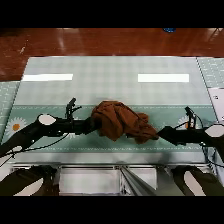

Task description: Fold the shirts.

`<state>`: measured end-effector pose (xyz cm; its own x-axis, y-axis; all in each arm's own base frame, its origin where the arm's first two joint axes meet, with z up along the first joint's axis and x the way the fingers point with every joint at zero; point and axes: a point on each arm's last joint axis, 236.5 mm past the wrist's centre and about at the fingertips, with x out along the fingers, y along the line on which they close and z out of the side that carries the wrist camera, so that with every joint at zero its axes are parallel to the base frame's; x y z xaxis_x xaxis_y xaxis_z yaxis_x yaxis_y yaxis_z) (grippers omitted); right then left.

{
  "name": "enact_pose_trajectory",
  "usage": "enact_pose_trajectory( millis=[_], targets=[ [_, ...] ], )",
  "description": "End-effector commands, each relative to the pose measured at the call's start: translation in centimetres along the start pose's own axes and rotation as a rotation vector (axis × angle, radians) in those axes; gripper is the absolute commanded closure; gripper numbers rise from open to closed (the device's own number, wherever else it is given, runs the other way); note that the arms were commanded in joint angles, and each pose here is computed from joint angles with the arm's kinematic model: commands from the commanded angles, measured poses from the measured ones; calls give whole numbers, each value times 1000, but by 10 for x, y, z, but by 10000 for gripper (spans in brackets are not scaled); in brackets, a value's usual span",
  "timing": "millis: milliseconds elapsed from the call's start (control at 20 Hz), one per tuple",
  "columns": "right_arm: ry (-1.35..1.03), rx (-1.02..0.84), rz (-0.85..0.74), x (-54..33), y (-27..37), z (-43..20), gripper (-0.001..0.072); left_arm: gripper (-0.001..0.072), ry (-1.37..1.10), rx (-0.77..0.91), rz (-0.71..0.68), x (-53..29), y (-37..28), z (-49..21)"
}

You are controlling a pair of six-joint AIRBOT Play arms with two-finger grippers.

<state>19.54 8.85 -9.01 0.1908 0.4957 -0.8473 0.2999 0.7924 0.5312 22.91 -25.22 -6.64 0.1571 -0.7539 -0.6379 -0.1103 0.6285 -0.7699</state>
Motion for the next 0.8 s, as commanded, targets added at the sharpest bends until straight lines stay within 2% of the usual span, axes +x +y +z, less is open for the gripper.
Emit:
enact_pose_trajectory(
  millis=[0, 150, 200, 250, 300, 500, 700, 750],
  targets=[
    [34, -10, 42, 34, 25, -3, 309, 680, 1, 9, -7, 0, -3, 1],
    [55, -24, 58, 58, 44, 0, 315, 680, 1, 8, -7, 0, -3, 1],
    [67, -45, 62, 64, 52, 1, 419, 679, 1, 8, -7, 0, -3, 1],
    [81, -94, 79, 66, 64, 1, 578, 679, 0, 8, -7, 0, -4, 1],
    [91, -179, 117, 63, 82, 2, 686, 680, -8, 7, -9, -2, -4, 5],
    [-23, -403, 191, 0, 154, 47, 687, 680, -146, 75, -126, -57, -45, 71],
    [-438, -593, 178, -161, 236, 135, 687, 680, -439, 215, -250, -187, -129, 157],
    [-560, -636, 172, -215, 256, 149, 688, 680, -506, 294, -273, -225, -158, 167]
  ],
)
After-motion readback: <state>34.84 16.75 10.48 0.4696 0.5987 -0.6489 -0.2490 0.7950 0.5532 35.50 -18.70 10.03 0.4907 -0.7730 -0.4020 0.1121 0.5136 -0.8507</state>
